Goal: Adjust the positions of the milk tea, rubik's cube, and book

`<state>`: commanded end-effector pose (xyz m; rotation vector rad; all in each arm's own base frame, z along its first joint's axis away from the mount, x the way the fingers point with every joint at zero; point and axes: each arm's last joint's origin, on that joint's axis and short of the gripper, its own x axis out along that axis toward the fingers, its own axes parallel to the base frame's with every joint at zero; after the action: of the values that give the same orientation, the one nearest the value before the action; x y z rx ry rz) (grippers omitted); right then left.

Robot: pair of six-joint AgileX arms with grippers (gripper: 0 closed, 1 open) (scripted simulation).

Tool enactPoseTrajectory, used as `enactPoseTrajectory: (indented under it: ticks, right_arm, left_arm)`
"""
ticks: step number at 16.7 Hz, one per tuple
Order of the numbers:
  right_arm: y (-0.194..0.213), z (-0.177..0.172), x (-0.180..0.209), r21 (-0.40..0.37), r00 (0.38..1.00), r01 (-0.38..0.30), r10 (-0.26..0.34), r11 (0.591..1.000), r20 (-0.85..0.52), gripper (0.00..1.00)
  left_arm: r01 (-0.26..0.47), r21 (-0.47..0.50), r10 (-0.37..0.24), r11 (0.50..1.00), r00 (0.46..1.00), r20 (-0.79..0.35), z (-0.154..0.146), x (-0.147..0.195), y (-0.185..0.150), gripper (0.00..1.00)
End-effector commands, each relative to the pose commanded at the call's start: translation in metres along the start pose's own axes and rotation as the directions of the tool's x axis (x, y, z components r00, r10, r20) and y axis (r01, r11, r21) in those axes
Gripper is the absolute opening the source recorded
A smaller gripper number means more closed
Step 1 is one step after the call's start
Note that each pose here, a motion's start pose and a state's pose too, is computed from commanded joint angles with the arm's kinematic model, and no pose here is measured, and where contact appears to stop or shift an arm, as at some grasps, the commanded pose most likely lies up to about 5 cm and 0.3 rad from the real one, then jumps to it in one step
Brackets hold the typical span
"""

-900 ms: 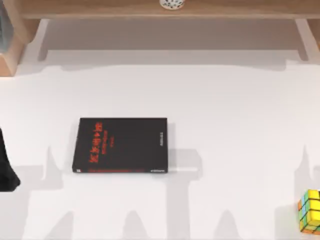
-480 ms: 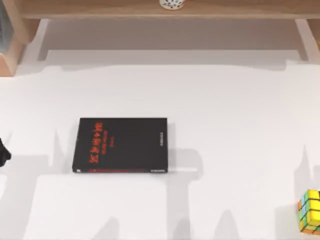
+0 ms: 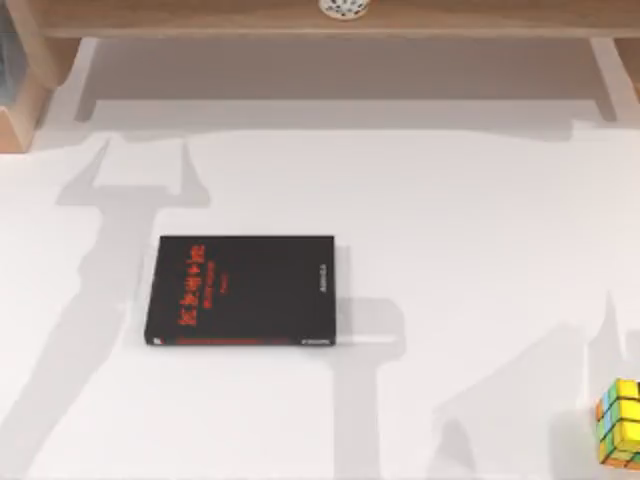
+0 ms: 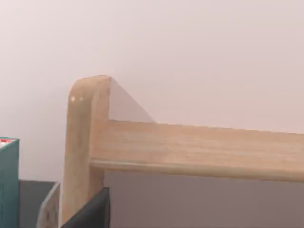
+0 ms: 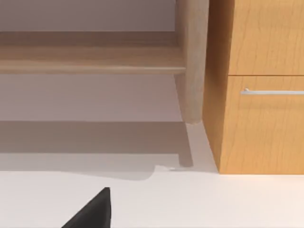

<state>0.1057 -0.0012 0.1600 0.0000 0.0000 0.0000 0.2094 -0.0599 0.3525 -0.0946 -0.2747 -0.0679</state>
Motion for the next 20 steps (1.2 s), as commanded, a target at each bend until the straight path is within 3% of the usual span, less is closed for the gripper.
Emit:
enactPoseTrajectory:
  ticks: [4, 7, 10, 13, 20]
  right_arm:
    - [0.000, 0.000, 0.000, 0.000, 1.000, 0.000, 0.000, 1.000, 0.000, 1.00]
    - [0.000, 0.000, 0.000, 0.000, 1.000, 0.000, 0.000, 1.000, 0.000, 1.00]
    - [0.000, 0.000, 0.000, 0.000, 1.000, 0.000, 0.000, 1.000, 0.000, 1.00]
    - [0.000, 0.000, 0.000, 0.000, 1.000, 0.000, 0.000, 1.000, 0.000, 1.00]
    - [0.000, 0.000, 0.000, 0.000, 1.000, 0.000, 0.000, 1.000, 0.000, 1.00]
  left_arm:
    - [-0.006, -0.010, 0.005, 1.000, 0.996, -0.084, -0.044, 0.097, -0.070, 1.00]
    - [-0.016, 0.010, 0.017, 1.000, 0.988, -0.156, -0.100, 0.137, -0.129, 1.00]
    - [-0.025, 0.044, 0.034, 0.999, 0.975, -0.218, -0.152, 0.149, -0.177, 1.00]
    - [-0.031, 0.076, 0.049, 0.997, 0.965, -0.257, -0.185, 0.147, -0.205, 1.00]
    - [-0.033, 0.087, 0.055, 0.996, 0.961, -0.269, -0.193, 0.146, -0.209, 1.00]
